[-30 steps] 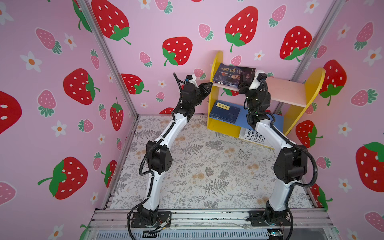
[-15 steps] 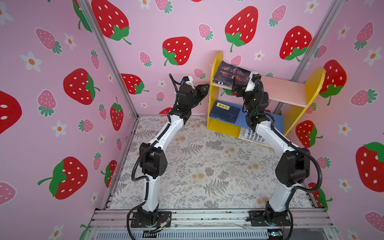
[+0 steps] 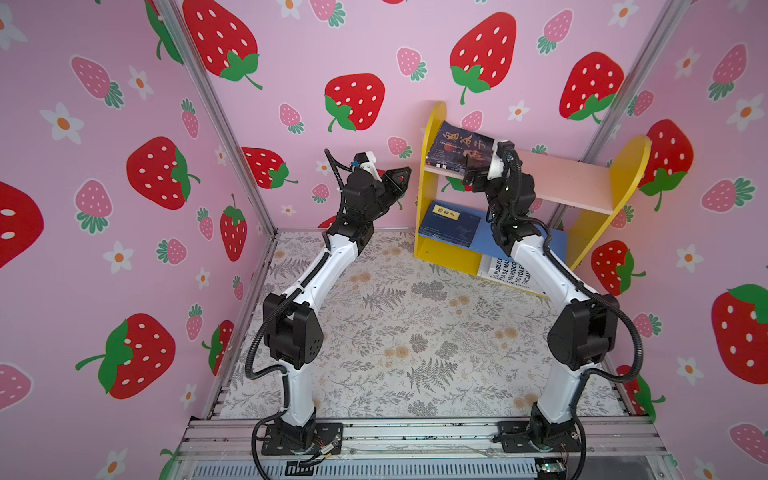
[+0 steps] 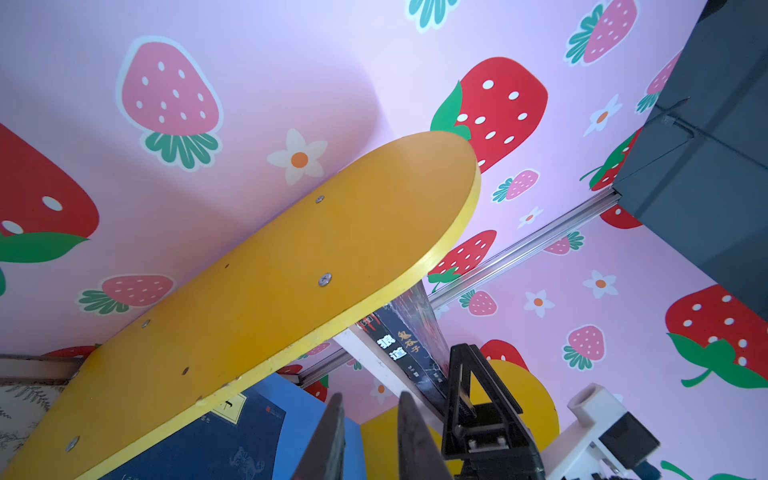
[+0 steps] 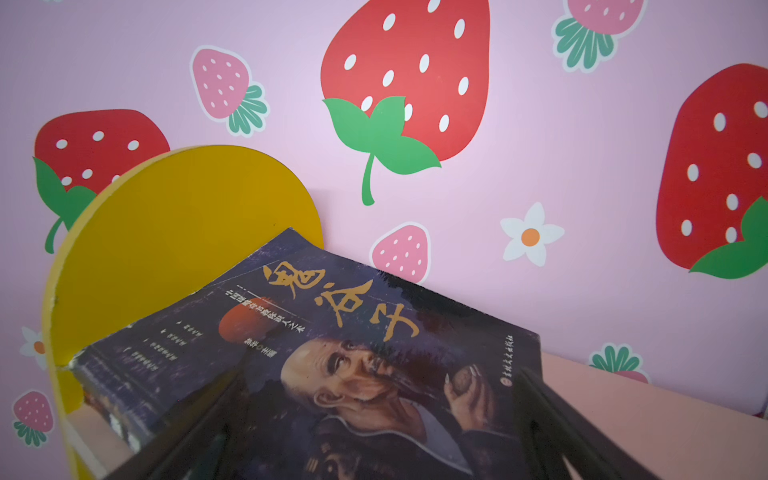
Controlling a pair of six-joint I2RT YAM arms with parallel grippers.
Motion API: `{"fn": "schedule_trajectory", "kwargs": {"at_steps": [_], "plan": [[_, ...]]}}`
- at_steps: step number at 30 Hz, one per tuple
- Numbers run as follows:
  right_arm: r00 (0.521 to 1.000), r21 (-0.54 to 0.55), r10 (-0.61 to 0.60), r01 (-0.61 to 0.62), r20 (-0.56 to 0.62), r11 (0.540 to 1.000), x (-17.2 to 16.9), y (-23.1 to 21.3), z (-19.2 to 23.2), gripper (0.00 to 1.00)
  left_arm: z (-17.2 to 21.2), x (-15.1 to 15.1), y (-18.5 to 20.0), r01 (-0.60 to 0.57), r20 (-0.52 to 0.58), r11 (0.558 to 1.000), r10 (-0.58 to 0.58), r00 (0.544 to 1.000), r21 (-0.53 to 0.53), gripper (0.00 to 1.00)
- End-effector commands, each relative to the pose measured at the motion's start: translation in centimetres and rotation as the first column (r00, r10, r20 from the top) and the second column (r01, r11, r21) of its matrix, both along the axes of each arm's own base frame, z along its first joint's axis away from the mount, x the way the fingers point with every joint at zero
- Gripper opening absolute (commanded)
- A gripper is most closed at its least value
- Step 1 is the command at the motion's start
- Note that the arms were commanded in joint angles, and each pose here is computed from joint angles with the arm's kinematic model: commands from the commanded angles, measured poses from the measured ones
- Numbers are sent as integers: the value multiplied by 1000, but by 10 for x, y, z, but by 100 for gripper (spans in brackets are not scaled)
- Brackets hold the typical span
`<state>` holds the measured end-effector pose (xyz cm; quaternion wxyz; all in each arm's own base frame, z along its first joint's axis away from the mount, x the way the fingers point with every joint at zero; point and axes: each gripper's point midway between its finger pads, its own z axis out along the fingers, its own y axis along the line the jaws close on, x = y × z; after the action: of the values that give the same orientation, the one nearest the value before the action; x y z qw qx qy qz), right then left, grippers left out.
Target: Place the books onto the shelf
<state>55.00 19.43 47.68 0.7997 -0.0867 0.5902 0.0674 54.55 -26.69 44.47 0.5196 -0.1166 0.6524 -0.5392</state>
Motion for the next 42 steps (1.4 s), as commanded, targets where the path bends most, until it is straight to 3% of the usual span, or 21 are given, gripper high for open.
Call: {"fn": "schedule_trajectory", "kwargs": {"at_steps": [1, 12, 19, 33, 42], "plan": [[999, -43, 9, -11, -47, 999, 4, 0, -16, 100, 24, -8, 9, -18, 68, 1000, 20, 998, -21, 25], [995, -44, 10, -15, -96, 999, -2, -5, -22, 100, 24, -15, 10, -3, 67, 999, 6, 998, -38, 25], [988, -59, -50, 42, -149, 997, -5, -17, -28, 100, 28, -24, 15, -10, 77, 999, 14, 997, -43, 25], [986, 6, -52, 53, -157, 999, -21, -52, -29, 100, 31, -30, 16, -4, 82, 999, 8, 997, -54, 25], [988, 25, -79, 83, -130, 996, -76, -84, -9, 100, 28, -55, 27, -17, 78, 1000, 16, 997, 12, 30]]}}
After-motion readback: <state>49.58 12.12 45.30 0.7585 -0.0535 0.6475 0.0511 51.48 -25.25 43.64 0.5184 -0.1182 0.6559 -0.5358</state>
